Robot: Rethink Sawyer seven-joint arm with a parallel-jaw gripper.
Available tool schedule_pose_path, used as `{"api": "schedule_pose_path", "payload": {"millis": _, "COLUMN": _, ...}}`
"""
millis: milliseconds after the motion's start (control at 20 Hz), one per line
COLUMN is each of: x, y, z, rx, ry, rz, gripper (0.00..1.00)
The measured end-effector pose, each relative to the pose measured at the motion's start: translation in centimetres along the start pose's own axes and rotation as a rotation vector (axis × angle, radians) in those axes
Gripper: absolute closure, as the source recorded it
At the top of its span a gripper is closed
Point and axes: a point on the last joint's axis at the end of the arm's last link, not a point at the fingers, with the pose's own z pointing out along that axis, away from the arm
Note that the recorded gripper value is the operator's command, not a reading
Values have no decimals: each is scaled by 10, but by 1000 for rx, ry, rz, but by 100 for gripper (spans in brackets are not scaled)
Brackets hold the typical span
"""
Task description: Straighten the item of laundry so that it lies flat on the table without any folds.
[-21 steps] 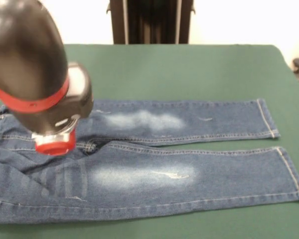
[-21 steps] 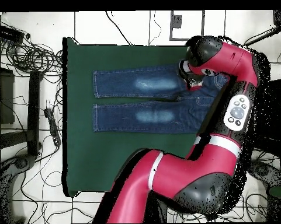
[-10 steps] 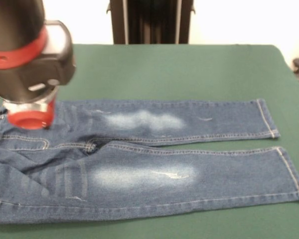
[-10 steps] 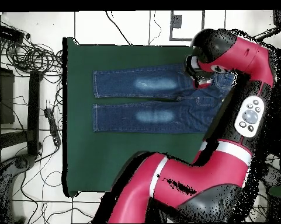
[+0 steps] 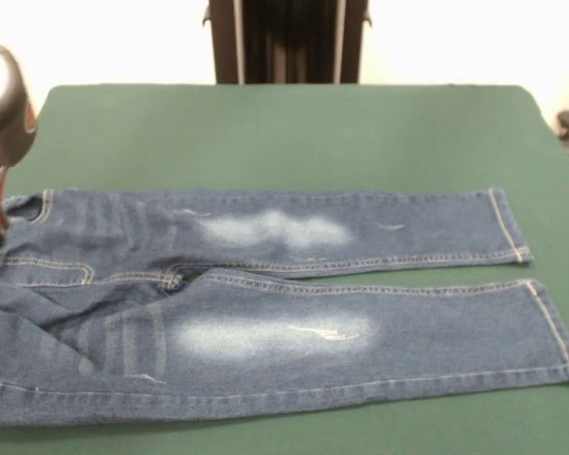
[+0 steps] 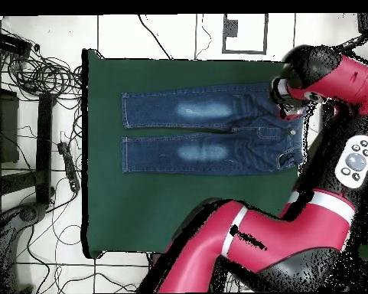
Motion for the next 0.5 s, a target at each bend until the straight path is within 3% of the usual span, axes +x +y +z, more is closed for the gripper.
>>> {"api": "schedule_pose_path", "payload": {"millis": 250, "x": -14, "y": 5, "z": 28, "rx": -4, "ry": 1, "rz": -3, "gripper": 100}}
{"api": "schedule_pose_path", "payload": {"millis": 500, "x": -2, "y": 16, "z": 59, "rx": -3, "ry": 17, "rz": -27, "gripper": 100}}
